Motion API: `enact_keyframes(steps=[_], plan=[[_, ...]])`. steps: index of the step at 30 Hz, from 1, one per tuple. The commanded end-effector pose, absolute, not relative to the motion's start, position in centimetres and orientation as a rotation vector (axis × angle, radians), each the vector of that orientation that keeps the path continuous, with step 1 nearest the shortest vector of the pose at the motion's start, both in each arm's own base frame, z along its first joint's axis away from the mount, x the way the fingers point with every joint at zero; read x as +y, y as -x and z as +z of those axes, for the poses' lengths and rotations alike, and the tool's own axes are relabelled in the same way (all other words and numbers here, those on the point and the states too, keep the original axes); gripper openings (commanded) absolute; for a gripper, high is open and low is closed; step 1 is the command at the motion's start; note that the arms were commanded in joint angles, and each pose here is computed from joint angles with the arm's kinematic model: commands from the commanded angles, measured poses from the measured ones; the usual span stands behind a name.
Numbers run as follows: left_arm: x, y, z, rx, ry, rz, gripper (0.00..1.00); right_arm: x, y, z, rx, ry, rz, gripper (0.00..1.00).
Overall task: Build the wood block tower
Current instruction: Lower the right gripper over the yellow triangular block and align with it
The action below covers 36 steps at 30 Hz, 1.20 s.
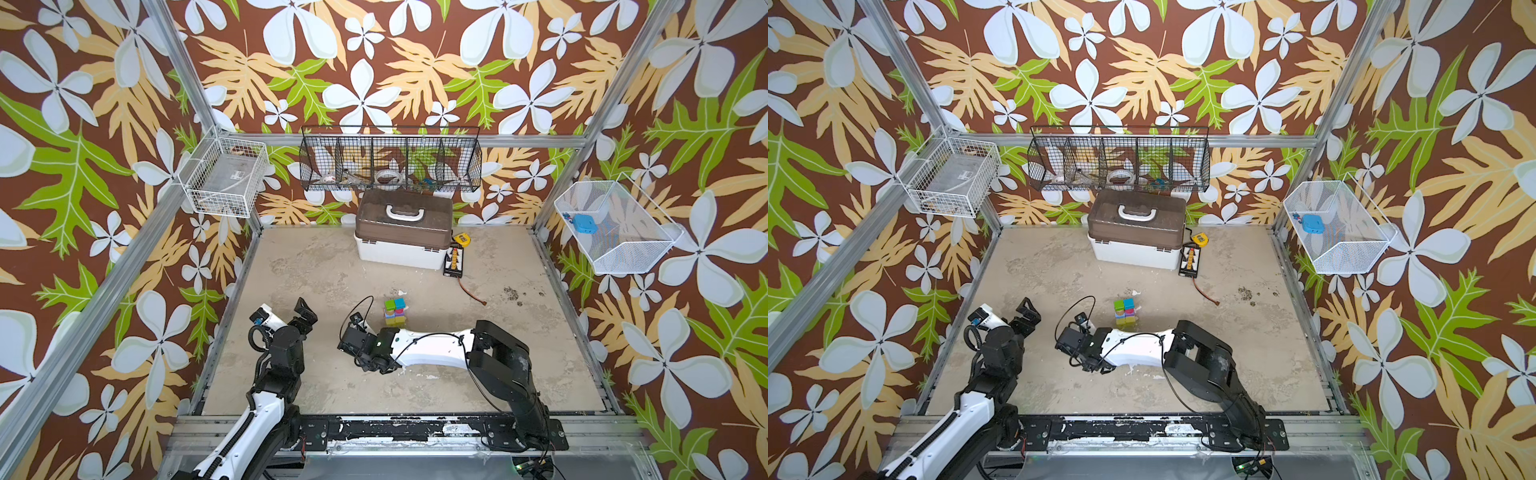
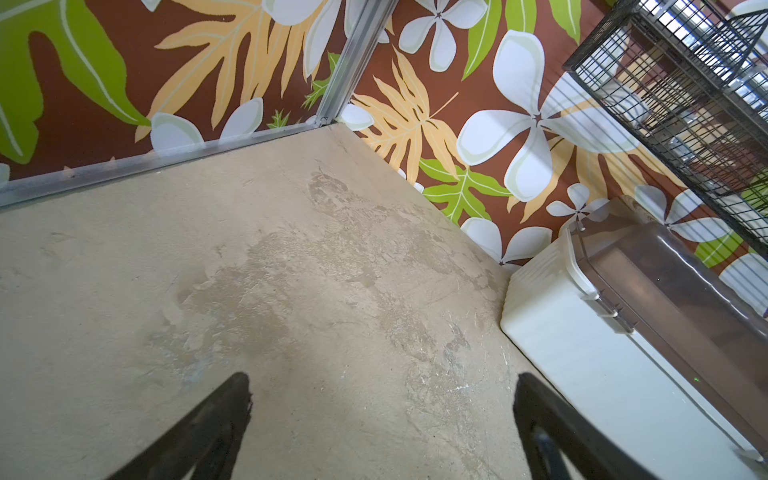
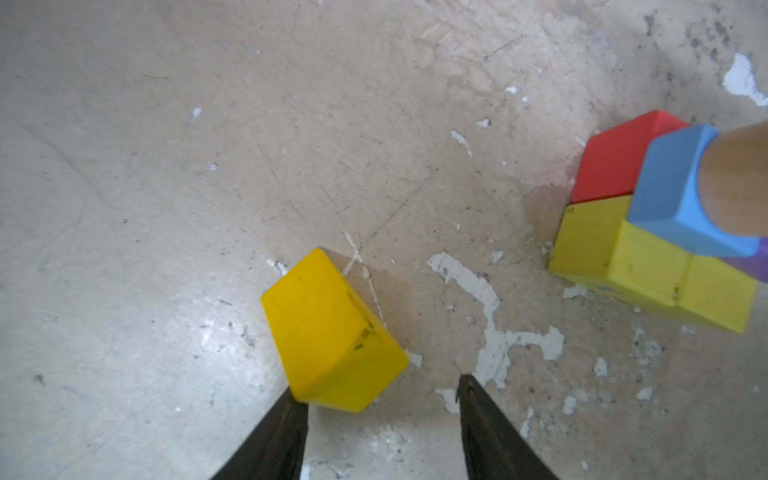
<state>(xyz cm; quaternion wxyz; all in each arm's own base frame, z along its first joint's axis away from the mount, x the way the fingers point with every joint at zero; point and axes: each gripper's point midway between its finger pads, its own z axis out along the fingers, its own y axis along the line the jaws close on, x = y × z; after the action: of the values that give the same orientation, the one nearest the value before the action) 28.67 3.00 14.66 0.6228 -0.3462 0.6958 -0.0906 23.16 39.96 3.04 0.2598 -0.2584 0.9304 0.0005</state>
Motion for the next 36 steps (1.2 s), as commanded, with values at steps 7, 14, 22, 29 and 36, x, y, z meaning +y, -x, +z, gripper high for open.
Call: enact_keyframes(steps=[7,14,22,29,36], plan=[[2.9,-28.8,15.4,1.574,0.782,-0.223,1.00,42.9,-23.6,2.8,2.489,0.808,0.070,0.59],[2.8,-28.8,15.4,1.573,0.777,-0.235,1.00,42.6,-24.6,2.0,2.500,0.806,0.025,0.59],[2.6,-28.9,15.3,1.577,0.774,-0.240,1.00,41.1,-25.1,1.4,2.517,0.783,-0.009,0.60],[2.6,-28.9,15.4,1.576,0.773,-0.241,1.00,38.8,-24.6,1.7,2.531,0.729,-0.057,0.61],[2.5,-29.0,15.3,1.579,0.770,-0.246,1.00,35.6,-23.6,2.6,2.532,0.669,-0.073,0.63]])
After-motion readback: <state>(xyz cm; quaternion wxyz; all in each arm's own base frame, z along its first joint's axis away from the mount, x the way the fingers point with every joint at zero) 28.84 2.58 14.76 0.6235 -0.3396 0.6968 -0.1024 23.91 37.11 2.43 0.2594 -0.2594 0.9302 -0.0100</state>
